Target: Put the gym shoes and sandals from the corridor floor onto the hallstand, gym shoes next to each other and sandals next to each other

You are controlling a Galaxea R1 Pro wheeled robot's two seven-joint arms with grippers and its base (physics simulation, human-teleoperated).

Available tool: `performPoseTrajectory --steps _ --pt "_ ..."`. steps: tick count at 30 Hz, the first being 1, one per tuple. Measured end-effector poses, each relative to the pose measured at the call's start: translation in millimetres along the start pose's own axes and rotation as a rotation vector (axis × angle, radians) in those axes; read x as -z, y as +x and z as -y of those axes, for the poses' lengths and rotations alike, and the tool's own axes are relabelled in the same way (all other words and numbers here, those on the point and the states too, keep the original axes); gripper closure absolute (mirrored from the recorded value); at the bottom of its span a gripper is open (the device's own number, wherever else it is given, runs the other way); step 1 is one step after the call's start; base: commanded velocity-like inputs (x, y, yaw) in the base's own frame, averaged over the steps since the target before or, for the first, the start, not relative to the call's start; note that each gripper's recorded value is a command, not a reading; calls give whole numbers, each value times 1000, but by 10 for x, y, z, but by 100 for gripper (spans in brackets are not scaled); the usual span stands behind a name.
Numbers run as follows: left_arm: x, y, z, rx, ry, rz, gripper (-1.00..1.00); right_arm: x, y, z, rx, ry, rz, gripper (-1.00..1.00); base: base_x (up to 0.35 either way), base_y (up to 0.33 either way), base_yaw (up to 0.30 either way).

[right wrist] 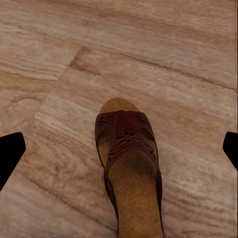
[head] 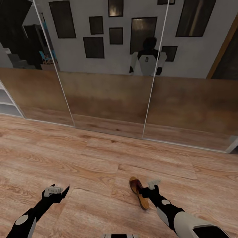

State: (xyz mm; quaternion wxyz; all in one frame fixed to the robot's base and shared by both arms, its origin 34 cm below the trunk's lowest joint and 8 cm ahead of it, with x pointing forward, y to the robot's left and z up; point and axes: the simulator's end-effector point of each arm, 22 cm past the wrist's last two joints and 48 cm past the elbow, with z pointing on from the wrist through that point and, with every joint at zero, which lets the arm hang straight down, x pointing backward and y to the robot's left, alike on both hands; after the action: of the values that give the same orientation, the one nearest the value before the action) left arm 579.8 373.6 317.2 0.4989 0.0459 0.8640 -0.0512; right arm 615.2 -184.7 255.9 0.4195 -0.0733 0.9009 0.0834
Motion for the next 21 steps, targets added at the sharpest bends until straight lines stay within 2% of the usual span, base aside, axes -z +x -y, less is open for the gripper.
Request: performPoseTrajectory --steps 1,4,8,21 --pt "-5 30 1 1 0 -5 -100 13 55 153 4 19 -11 -100 0 0 71" --pt "-20 123 2 3 1 -23 -100 28 239 373 9 45 -61 -100 0 0 71" --pt "-34 225 4 6 2 -41 -100 21 414 442 6 52 -107 -100 0 0 59" --pt "-45 323 8 8 3 -59 -100 10 547 449 4 50 -134 -100 0 0 6"
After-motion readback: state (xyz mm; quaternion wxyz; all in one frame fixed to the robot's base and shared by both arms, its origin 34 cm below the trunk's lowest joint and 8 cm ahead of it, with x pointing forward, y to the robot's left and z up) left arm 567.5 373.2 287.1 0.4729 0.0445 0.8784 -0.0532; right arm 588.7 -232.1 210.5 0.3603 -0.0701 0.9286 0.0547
